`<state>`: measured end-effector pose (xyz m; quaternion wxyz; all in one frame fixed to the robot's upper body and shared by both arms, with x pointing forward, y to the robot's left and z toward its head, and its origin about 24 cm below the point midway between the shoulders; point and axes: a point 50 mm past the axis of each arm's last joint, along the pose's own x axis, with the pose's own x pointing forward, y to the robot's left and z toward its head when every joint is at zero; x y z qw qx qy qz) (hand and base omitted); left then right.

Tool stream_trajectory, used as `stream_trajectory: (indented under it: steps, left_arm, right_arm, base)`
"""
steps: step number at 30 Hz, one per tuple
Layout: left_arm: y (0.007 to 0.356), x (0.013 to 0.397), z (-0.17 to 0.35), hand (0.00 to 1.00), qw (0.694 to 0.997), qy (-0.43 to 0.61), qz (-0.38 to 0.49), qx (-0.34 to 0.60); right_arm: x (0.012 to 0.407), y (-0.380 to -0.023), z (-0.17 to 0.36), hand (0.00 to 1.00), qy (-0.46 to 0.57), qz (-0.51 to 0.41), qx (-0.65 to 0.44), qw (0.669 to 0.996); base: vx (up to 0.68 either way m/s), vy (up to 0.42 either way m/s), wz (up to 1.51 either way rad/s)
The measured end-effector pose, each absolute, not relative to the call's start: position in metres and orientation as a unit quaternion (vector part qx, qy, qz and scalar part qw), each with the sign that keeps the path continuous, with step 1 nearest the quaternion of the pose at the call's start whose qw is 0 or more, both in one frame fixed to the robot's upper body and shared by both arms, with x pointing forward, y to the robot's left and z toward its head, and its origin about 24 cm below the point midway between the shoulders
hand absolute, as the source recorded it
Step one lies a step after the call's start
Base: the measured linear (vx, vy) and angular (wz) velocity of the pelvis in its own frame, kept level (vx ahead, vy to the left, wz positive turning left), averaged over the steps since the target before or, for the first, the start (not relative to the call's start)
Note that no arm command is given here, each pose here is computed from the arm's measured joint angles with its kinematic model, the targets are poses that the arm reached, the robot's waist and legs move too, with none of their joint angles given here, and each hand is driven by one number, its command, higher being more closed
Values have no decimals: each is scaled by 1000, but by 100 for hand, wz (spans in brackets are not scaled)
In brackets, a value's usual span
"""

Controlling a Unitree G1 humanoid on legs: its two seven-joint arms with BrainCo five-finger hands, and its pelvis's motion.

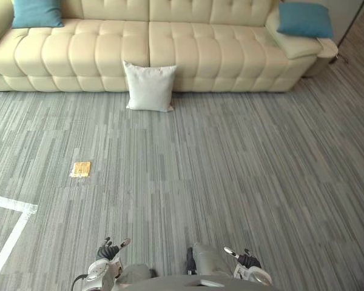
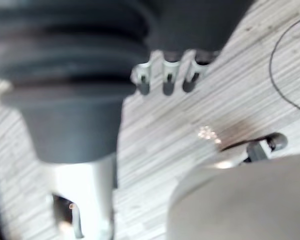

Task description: Pick up cushions and gather them together orderly.

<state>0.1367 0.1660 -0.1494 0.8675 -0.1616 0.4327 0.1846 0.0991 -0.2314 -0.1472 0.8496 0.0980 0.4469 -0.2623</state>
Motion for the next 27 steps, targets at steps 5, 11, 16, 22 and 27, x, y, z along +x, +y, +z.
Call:
stream_trajectory:
  steps: [5, 11, 16, 22, 27]
  left_arm:
    - [168, 146, -144, 0, 872, 410, 200, -180]
    - [169, 150, -140, 0, 880, 394, 195, -183]
    - [171, 158, -136, 0, 890, 374, 192, -178]
    - [185, 155, -136, 0, 892, 373, 196, -160]
    - [189, 148, -141, 0, 884, 401, 192, -146]
  right_arm:
    - [103, -228, -147, 0, 447, -256, 102, 851]
    - [125, -213, -144, 0, 432, -229, 112, 865]
    - [120, -210, -146, 0, 436, -230, 114, 863]
    - [113, -195, -150, 0, 449, -223, 128, 856]
    - [115, -194, -149, 0, 441, -217, 125, 862]
  base:
    - [711, -218, 1]
    - [438, -40, -32]
    - [391, 138, -20]
    - [506, 309, -47]
    - [509, 232, 4]
